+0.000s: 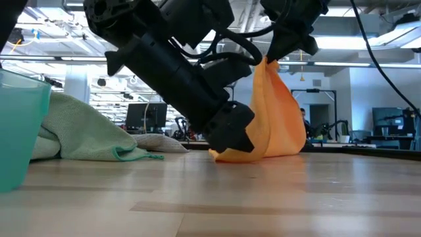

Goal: Fold microfiber towels
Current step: Fold the yellow microfiber cloth

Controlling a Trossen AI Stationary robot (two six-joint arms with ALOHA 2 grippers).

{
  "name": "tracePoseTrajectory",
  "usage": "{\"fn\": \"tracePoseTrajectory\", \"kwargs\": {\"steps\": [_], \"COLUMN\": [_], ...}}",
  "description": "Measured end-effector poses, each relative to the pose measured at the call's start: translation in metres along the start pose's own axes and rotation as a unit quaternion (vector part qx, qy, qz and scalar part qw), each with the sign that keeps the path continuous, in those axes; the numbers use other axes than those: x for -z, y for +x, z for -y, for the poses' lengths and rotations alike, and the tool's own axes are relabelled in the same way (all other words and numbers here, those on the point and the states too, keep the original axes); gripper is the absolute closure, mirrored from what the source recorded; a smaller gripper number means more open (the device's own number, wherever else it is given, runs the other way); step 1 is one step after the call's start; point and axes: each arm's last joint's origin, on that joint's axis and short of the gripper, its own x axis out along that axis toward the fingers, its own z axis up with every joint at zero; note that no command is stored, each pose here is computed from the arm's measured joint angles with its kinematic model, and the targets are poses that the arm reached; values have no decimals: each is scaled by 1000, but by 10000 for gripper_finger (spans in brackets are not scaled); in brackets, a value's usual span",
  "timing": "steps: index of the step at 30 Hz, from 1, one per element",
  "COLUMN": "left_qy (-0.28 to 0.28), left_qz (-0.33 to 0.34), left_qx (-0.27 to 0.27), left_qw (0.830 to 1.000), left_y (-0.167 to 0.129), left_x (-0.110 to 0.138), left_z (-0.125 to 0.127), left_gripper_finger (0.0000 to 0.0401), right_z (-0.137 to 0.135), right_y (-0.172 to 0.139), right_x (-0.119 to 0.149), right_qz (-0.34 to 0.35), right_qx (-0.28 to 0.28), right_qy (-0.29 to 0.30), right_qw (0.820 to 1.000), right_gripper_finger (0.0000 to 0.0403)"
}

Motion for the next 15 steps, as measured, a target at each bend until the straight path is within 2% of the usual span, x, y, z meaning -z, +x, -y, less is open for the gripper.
{"fn": "tracePoseTrajectory", "kwargs": {"steps": [6,9,15], "left_qy": [34,27,36], "left_qz": [-4,2,6], "left_qx": [3,1,-16], "left_qw": [999,1000,999], "left_y": [9,16,18], "left_x": [11,14,8], "left_z": [6,13,17], "left_gripper_finger": [285,285,285], "right_z": [0,-1,-2], "right_y": [0,0,-1], "right_x": [0,0,-1], "right_qz": [1,4,5], "right_qx": [-1,-3,-6], "right_qy": [-2,-4,-5], "right_qw": [1000,1000,1000], "right_gripper_finger": [391,391,391]}}
